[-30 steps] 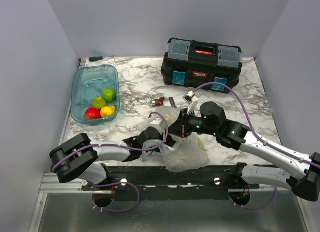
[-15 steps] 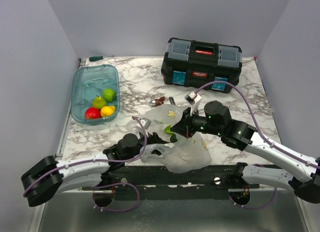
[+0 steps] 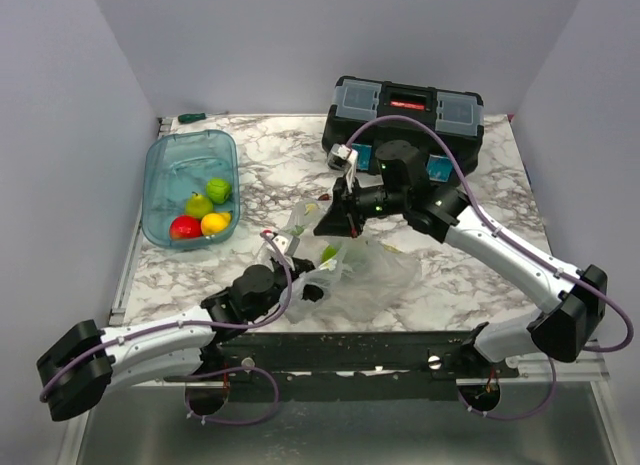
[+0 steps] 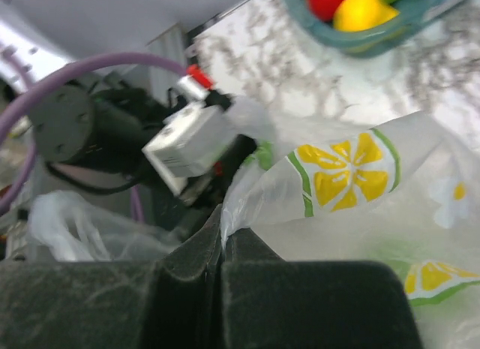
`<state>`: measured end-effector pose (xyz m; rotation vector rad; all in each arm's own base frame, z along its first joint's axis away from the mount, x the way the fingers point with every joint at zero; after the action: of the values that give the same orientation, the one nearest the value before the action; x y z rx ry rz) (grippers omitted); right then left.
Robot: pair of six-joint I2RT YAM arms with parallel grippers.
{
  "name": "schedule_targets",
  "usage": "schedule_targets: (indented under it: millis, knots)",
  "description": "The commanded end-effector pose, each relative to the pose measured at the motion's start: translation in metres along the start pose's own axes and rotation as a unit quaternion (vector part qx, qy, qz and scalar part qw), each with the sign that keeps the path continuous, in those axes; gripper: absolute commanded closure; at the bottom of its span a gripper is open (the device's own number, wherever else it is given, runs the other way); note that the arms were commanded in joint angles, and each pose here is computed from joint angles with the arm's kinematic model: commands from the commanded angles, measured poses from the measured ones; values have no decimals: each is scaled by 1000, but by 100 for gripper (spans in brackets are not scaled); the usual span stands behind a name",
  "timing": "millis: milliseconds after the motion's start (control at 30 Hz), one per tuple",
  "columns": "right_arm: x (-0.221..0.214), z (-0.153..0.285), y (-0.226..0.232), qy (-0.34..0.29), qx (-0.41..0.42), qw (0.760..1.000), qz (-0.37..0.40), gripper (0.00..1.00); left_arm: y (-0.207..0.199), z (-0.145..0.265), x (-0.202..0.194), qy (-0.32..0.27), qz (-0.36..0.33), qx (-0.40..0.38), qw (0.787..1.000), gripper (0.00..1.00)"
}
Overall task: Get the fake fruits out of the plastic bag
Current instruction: Adjust the plastic bag at the center of the board.
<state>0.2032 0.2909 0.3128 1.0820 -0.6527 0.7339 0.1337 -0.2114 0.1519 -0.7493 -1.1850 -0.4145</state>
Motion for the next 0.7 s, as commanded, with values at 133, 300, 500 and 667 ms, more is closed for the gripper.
schedule_targets:
  millis: [133,300,500,667]
  knots:
    - [-45,23,33,47,138,989,-34,99,10,-35,12,-47,-31,80,995,19]
    - [-61,24,27,49,124,990,-50,99,8,-58,0,-14,-65,90,994,20]
    - [-62,20,22,49,114,991,-54,99,3,-66,-27,21,-66,87,994,19]
    - [-63,17,19,50,110,991,-56,99,5,-77,-47,55,-62,110,990,14]
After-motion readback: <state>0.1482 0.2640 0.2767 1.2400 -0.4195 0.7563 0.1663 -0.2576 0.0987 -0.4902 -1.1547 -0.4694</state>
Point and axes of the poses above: each gripper's point midway between its finger pads, its own z axis back along the fingers, its own y axis along the line the jaws close on, x = y × z, the point moved 7 cm from there along z, back along the fingers, and after that the axes turned 10 degrees about -z, right-handed, at the moved point
